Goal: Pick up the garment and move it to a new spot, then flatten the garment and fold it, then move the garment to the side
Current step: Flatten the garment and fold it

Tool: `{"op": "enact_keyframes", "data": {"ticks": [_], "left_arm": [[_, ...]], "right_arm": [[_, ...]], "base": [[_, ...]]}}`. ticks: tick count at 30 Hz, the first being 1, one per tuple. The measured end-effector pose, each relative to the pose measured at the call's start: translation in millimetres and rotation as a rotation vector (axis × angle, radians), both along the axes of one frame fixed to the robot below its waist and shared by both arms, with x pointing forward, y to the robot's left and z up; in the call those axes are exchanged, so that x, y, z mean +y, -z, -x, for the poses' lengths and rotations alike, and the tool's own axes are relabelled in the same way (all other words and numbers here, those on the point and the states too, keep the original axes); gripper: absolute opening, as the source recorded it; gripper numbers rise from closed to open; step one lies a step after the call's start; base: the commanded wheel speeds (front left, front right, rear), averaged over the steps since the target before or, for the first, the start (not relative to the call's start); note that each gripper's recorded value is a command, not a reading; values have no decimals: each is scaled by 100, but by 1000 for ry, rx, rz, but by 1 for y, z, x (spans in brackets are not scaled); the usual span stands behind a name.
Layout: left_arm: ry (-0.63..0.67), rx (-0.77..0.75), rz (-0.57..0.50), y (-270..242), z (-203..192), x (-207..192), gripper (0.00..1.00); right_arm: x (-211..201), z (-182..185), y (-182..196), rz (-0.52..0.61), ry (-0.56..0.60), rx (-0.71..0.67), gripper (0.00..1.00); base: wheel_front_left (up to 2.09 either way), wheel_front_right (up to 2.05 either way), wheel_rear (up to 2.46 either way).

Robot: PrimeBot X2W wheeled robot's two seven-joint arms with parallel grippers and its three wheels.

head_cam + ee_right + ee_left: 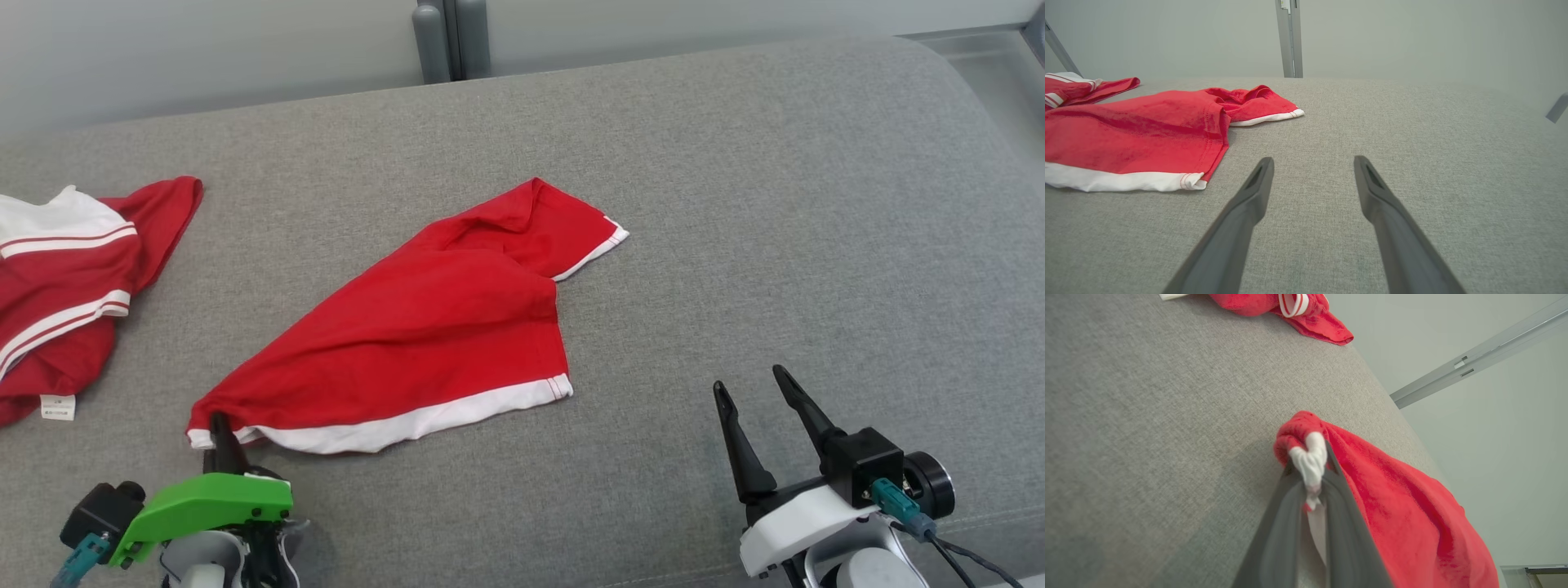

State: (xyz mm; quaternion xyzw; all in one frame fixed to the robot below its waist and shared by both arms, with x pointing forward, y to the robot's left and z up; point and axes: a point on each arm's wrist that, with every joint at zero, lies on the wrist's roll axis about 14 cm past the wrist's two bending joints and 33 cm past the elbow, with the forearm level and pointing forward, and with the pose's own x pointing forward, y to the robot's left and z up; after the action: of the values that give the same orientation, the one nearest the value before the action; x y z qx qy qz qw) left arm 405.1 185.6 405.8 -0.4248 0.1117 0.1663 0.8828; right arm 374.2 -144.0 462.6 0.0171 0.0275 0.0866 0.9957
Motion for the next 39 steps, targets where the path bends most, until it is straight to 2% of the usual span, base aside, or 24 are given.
{"op": "enact_keyframes", "data": {"ticks": [2, 4, 6, 7, 9, 14, 18, 24, 26, 34, 36, 39], "left_arm": [[7, 10, 21, 3, 5, -5, 18], [22, 18, 26, 5, 9, -9, 25], [37, 34, 38, 9, 13, -15, 37], [44, 43, 49, 12, 16, -19, 50], [47, 52, 66, 15, 19, -21, 99], [61, 57, 61, 18, 28, -22, 100], [103, 25, -16, 11, 32, -21, 100], [206, -120, -235, -24, 41, -18, 100], [258, -188, -277, -39, 42, -24, 100], [332, -293, -528, -70, 50, -18, 100], [360, -301, -608, -74, 56, -16, 100], [393, -285, -670, -69, 67, -13, 100]], "right_arm": [[1, 2, 1, 2, -5, 3, 100], [3, 2, 0, 3, -10, 1, 100], [5, 2, -1, 3, -15, -2, 100], [6, 2, -1, 2, -18, -4, 100], [7, 3, -2, 2, -21, -6, 100], [6, 8, -6, 8, -18, -19, 100], [3, 13, -12, 18, -12, -38, 100], [-9, 25, -27, 49, 12, -87, 100], [-15, 27, -35, 60, 27, -114, 100], [-18, 33, -46, 85, 30, -151, 100], [-21, 36, -46, 91, 34, -153, 100], [-24, 40, -47, 103, 38, -155, 100]], "base": [[0, 0, 0], [0, 0, 0], [0, 0, 0], [0, 0, 0], [0, 0, 0], [0, 0, 0], [0, 0, 0], [0, 0, 0], [0, 0, 0], [0, 0, 0], [0, 0, 0], [0, 0, 0]]}}
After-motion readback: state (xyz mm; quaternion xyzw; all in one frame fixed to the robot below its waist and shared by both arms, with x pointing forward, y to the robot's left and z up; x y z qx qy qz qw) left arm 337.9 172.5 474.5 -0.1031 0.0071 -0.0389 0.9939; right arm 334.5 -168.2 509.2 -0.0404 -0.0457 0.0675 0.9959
